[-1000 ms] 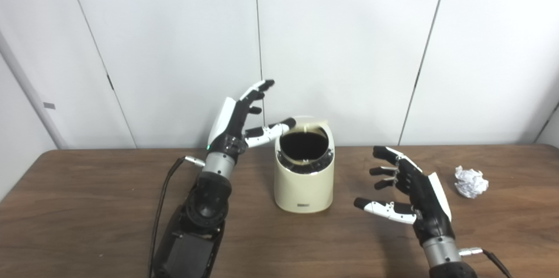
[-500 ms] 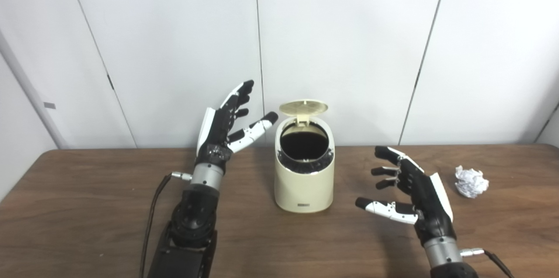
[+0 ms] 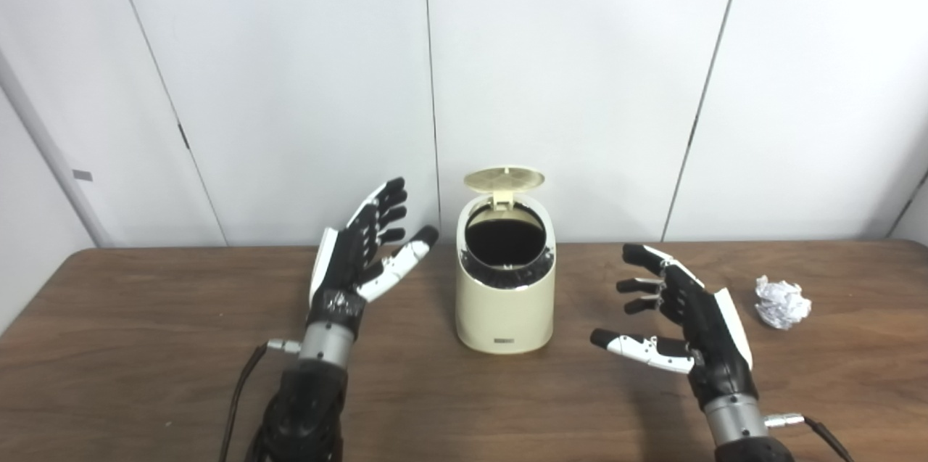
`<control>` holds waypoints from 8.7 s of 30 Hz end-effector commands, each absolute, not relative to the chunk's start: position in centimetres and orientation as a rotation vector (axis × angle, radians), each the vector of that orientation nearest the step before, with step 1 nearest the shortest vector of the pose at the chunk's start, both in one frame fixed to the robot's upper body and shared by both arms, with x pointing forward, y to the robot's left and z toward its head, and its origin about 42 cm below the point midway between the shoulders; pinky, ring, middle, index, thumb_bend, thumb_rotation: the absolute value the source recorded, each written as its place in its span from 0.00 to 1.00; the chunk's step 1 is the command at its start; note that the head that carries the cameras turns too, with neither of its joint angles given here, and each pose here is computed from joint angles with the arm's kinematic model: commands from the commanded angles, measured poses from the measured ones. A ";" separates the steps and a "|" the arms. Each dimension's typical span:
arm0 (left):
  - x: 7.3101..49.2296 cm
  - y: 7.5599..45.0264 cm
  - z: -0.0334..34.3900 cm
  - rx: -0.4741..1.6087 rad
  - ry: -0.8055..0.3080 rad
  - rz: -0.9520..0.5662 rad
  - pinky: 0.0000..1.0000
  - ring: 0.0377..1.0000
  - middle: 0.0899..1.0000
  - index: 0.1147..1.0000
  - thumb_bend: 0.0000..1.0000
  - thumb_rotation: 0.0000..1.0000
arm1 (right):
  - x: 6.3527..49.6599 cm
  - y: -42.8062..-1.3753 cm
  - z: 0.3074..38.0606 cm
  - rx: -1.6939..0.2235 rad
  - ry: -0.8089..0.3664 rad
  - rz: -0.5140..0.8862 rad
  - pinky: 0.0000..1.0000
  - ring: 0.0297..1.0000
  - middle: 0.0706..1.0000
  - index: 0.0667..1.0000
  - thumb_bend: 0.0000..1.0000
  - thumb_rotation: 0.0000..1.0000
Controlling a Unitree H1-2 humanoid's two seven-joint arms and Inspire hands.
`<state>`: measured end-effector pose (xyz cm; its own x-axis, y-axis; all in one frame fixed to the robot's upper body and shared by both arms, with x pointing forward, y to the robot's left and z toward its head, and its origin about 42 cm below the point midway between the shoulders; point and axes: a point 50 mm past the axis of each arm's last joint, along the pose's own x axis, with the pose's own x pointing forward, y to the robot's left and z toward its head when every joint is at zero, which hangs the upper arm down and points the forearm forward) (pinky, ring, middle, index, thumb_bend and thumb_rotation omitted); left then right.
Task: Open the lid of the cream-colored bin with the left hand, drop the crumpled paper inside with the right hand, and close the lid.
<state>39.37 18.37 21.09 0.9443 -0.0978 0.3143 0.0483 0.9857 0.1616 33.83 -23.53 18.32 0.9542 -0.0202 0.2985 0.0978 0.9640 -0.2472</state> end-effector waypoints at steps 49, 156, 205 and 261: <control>38.2 22.3 16.8 0.174 -0.316 -0.028 0.73 0.84 0.90 0.95 0.66 0.25 | 38.1 -31.8 30.0 -0.940 -0.224 -0.083 0.56 0.69 0.76 0.76 0.81 0.04; 37.3 23.2 19.2 0.184 -0.340 -0.061 0.82 0.85 0.89 0.94 0.55 0.10 | 45.3 -41.2 29.4 -1.391 0.401 0.128 0.77 0.87 0.90 0.82 0.80 0.07; 37.4 23.2 18.7 0.190 -0.331 -0.076 0.80 0.84 0.88 0.92 0.60 0.13 | 45.0 -40.1 28.6 -1.378 0.208 0.045 0.45 0.41 0.47 0.45 0.52 0.00; 38.2 19.2 17.3 0.165 -0.308 -0.089 0.75 0.82 0.87 0.89 0.72 0.20 | 43.1 -22.6 40.9 -1.306 -0.360 0.183 0.40 0.43 0.47 0.43 0.52 0.00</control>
